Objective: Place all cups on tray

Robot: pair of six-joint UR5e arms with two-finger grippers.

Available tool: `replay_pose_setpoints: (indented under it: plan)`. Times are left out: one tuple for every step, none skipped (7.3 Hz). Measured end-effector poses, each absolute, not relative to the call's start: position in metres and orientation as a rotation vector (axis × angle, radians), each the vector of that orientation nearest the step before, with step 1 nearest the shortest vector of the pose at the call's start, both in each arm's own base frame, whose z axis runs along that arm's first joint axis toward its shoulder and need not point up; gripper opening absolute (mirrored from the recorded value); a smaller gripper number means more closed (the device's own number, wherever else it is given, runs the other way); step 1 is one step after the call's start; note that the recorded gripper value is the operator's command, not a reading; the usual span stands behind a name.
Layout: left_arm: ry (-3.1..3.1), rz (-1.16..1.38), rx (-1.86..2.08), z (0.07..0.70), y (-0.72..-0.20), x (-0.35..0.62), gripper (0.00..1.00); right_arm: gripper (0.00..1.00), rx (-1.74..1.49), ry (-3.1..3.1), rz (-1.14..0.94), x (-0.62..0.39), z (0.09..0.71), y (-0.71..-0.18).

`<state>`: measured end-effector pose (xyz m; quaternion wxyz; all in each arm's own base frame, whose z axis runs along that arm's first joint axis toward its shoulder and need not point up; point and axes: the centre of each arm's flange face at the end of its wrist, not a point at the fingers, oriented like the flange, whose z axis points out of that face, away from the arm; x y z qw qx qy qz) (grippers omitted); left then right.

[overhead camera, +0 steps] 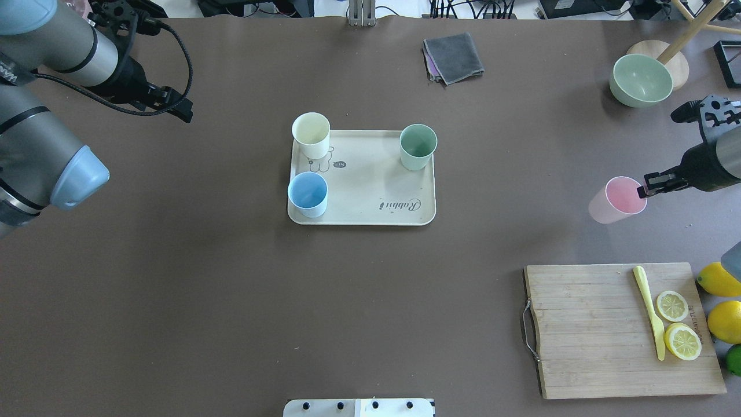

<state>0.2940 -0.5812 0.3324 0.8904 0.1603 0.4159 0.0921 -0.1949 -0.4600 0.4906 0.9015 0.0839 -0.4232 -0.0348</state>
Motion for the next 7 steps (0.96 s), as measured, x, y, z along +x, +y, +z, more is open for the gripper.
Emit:
replay_pose_setpoints:
  plan:
    - [0.863,0.191,0.332,0.333,-0.582,0.294,0.98,0.00,0.156,-0.906,-0.016,-0.210,0.451,-0.471]
    - [0.862,0.191,0.330,0.333,-0.582,0.295,0.98,0.00,0.123,-0.928,0.048,-0.242,0.402,-0.483]
    - [0.862,0.191,0.330,0.334,-0.583,0.295,0.98,0.00,0.092,-0.932,0.110,-0.284,0.352,-0.488]
    - [0.862,0.191,0.329,0.334,-0.583,0.295,0.98,0.00,0.066,-0.920,0.166,-0.331,0.304,-0.487]
    - [0.861,0.191,0.328,0.335,-0.583,0.296,0.98,0.00,0.047,-0.903,0.210,-0.374,0.265,-0.481]
    - [0.861,0.191,0.328,0.335,-0.584,0.296,0.98,0.00,0.033,-0.888,0.248,-0.416,0.236,-0.474]
    - [0.861,0.190,0.329,0.334,-0.584,0.296,0.98,0.00,0.029,-0.870,0.274,-0.452,0.219,-0.469]
